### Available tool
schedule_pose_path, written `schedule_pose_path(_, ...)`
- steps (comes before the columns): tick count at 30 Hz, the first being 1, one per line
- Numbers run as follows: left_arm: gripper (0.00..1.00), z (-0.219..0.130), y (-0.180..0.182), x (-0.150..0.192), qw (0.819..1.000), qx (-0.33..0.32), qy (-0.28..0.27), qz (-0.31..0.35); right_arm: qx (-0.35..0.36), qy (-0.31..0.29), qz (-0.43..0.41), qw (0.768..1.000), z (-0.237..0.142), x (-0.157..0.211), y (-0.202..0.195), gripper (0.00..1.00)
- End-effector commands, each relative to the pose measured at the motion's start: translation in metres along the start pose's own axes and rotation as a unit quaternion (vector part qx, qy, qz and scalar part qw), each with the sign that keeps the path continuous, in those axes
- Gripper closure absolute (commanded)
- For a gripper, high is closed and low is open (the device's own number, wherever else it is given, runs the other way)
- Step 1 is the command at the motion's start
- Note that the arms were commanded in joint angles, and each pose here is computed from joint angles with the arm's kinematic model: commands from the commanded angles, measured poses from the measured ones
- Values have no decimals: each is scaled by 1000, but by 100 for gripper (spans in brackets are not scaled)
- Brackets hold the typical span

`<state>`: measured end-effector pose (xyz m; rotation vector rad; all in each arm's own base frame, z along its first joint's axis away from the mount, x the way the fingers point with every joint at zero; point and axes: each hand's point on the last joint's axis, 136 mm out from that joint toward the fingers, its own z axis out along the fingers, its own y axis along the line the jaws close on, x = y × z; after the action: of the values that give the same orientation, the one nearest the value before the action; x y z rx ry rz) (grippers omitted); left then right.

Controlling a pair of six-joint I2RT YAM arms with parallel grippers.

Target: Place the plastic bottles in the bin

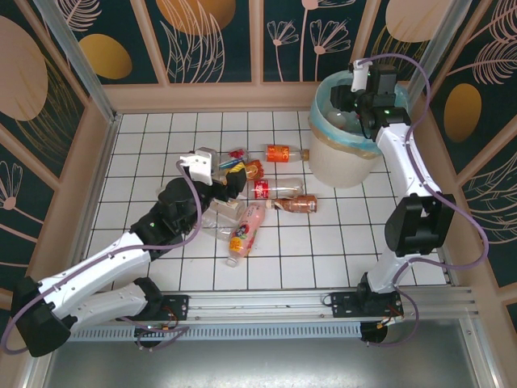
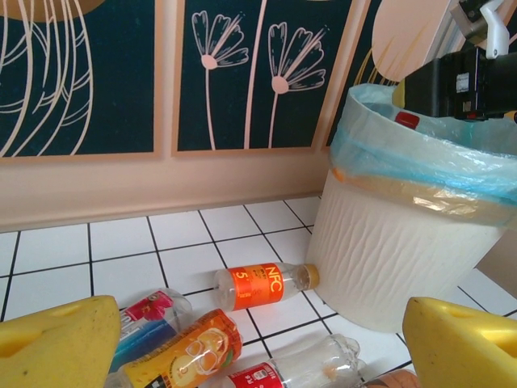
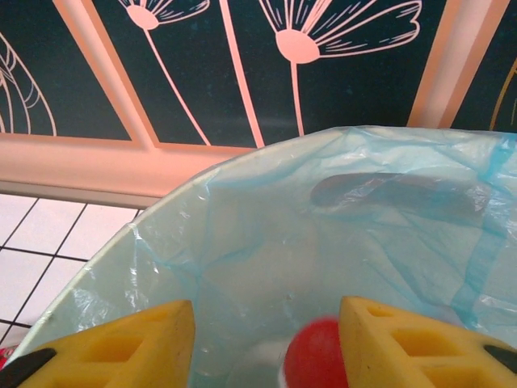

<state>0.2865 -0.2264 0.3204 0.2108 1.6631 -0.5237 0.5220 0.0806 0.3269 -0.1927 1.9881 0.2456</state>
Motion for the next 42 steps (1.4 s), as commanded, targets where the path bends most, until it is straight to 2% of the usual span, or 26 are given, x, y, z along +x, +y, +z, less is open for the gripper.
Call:
schedule_pose_path(1, 10, -5, 5, -7, 1000, -9, -13, -7, 19, -16, 18, 1000, -17, -12, -6, 57)
schedule_pose_path(5, 10, -5, 6, -4, 1000, -10, -9, -5, 6, -8, 29, 1000, -13, 0, -6, 66)
schedule_pose_path(9, 10, -3, 5, -2, 1000, -11, -7, -5, 8, 12, 50, 999, -3, 10, -18, 67)
schedule_pose_path(17, 10, 0, 5, -1, 1000, -14, -4, -1, -19, -8, 64, 998, -10, -13, -9, 67)
schedule_pose_path(22, 10, 4, 6, 3, 1000, -20, 5, -2, -39, -24, 70, 996, -31, -37, 7, 67)
schedule_pose_path(27, 10, 10, 11, 8, 999, -44, 26, -11, -56, -65, 65, 994, -66, -63, 37, 64)
schedule_pose_path(32, 10, 7, 23, 16, 995, -79, 53, -32, -74, -90, 41, 992, -97, -70, 81, 62)
schedule_pose_path(36, 10, -3, 34, 21, 991, -104, 61, -57, -105, -95, 37, 989, -116, -60, 117, 61)
schedule_pose_path(42, 11, -16, 46, 38, 983, -131, 86, -92, -157, -89, 27, 983, -136, -25, 165, 61)
